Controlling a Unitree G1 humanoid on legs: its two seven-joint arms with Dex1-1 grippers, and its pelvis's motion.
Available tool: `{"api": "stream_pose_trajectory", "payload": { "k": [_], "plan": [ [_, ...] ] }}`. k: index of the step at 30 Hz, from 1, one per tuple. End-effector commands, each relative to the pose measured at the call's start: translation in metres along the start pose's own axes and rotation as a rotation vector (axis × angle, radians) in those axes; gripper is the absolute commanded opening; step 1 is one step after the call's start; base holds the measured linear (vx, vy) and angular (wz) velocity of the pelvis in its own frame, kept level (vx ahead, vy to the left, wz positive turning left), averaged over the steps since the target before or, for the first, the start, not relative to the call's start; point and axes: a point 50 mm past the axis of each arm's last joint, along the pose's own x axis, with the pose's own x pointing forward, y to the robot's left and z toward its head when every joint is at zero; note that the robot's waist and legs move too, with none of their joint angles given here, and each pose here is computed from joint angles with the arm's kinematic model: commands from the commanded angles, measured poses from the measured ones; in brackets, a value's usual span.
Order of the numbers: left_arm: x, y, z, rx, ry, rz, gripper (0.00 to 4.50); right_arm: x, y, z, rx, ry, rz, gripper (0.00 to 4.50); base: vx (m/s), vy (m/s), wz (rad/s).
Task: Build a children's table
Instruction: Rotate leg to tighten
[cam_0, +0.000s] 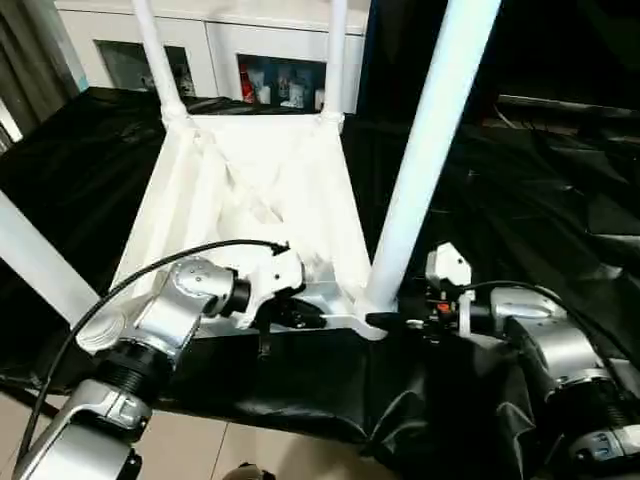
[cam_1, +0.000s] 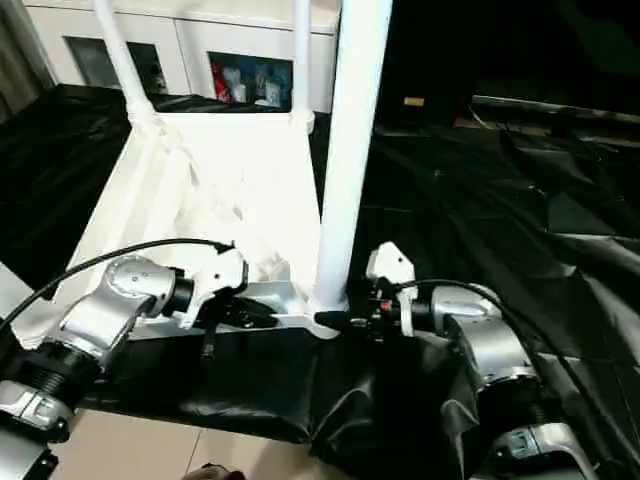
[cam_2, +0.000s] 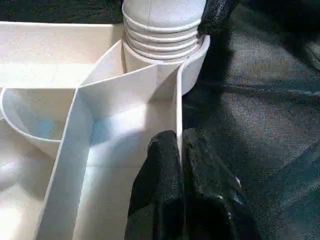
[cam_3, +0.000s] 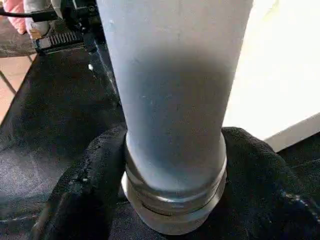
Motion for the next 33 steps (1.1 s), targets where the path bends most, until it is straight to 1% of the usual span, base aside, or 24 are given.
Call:
{"api": "stream_pose_trajectory", "payload": {
  "k": [1, 4, 5, 6, 7, 10, 12, 13, 15, 16, 17, 20, 22, 23, 24, 25, 27, 28, 30, 32, 33],
  "plan": [
    [-0.001, -0.002, 0.004, -0.001, -0.041, -0.016, 0.00, 0.001, -0.001, 0.004, -0.002, -0.022, 0.009, 2.72, 0.000, 0.000, 0.00],
    [0.000, -0.001, 0.004, -0.002, -0.041, -0.010, 0.00, 0.001, 0.001, 0.002, 0.008, -0.023, 0.013, 2.67, 0.000, 0.000, 0.00],
    [0.002, 0.002, 0.004, -0.001, -0.043, 0.021, 0.00, 0.001, 0.002, -0.001, 0.028, -0.025, 0.004, 2.67, 0.000, 0.000, 0.00],
    [0.002, 0.002, 0.005, -0.001, -0.043, 0.022, 0.00, 0.001, 0.002, -0.001, 0.029, -0.025, 0.004, 2.67, 0.000, 0.000, 0.00],
    [0.007, 0.009, 0.005, -0.007, -0.043, 0.103, 0.00, 0.002, 0.004, -0.007, 0.073, -0.021, -0.036, 2.67, 0.000, 0.000, 0.00],
    [0.014, 0.016, 0.006, -0.034, -0.032, 0.185, 0.00, 0.007, 0.000, -0.014, 0.088, -0.006, -0.138, 2.67, 0.000, 0.000, 0.00],
    [0.024, 0.023, 0.010, -0.061, -0.030, 0.255, 0.00, 0.016, -0.008, -0.020, 0.121, -0.009, -0.316, 2.66, 0.000, 0.000, 0.00],
    [0.028, 0.024, 0.011, -0.068, -0.031, 0.269, 0.00, 0.019, -0.010, -0.021, 0.133, -0.012, -0.365, 2.66, 0.000, 0.000, 0.00],
    [0.041, 0.029, 0.018, -0.079, -0.030, 0.331, 0.00, 0.031, -0.013, -0.024, 0.224, -0.039, -0.480, 2.66, 0.000, 0.000, 0.00],
    [0.051, 0.031, 0.025, -0.088, -0.034, 0.367, 0.00, 0.044, -0.012, -0.024, 0.281, -0.055, -0.538, 2.66, 0.000, 0.000, 0.00],
    [0.051, 0.031, 0.025, -0.088, -0.034, 0.367, 0.00, 0.044, -0.012, -0.024, 0.281, -0.055, -0.538, 2.66, 0.000, 0.000, 0.00],
    [0.062, 0.032, 0.031, -0.086, -0.037, 0.378, 0.00, 0.061, -0.008, -0.021, 0.284, -0.049, -0.583, 2.66, 0.000, 0.000, 0.00],
    [0.068, 0.031, 0.035, -0.068, -0.040, 0.365, 0.00, 0.079, 0.001, -0.014, 0.245, -0.065, -0.527, 2.66, 0.000, 0.000, 0.00],
    [0.068, 0.031, 0.035, -0.066, -0.040, 0.364, 0.00, 0.080, 0.001, -0.013, 0.243, -0.069, -0.519, 2.66, 0.000, 0.000, 0.00],
    [0.067, 0.031, 0.034, -0.058, -0.032, 0.353, 0.00, 0.083, 0.005, -0.009, 0.257, -0.105, -0.465, 3.01, 0.000, 0.000, 0.00],
    [0.066, 0.031, 0.033, -0.054, -0.025, 0.352, 0.00, 0.082, 0.004, -0.009, 0.273, -0.117, -0.455, 3.22, 0.000, 0.000, 0.00],
    [0.064, 0.031, 0.031, -0.048, -0.019, 0.350, 0.00, 0.079, 0.003, -0.008, 0.273, -0.119, -0.444, 3.42, 0.000, 0.000, 0.00],
    [0.062, 0.031, 0.029, -0.046, -0.017, 0.342, 0.00, 0.075, 0.002, -0.007, 0.259, -0.118, -0.431, 3.57, 0.000, 0.000, 0.00],
    [0.055, 0.030, 0.025, -0.029, -0.014, 0.316, 0.00, 0.063, -0.001, -0.005, 0.192, -0.100, -0.392, 3.82, 0.000, 0.000, 0.00],
    [0.048, 0.026, 0.022, -0.012, -0.027, 0.262, 0.00, 0.050, -0.001, -0.001, 0.142, -0.090, -0.311, 3.86, 0.000, 0.000, 0.00],
    [0.042, 0.022, 0.021, -0.002, -0.044, 0.207, 0.00, 0.040, -0.002, 0.001, 0.122, -0.088, -0.258, 3.86, 0.000, 0.000, 0.00]
  ]
}}
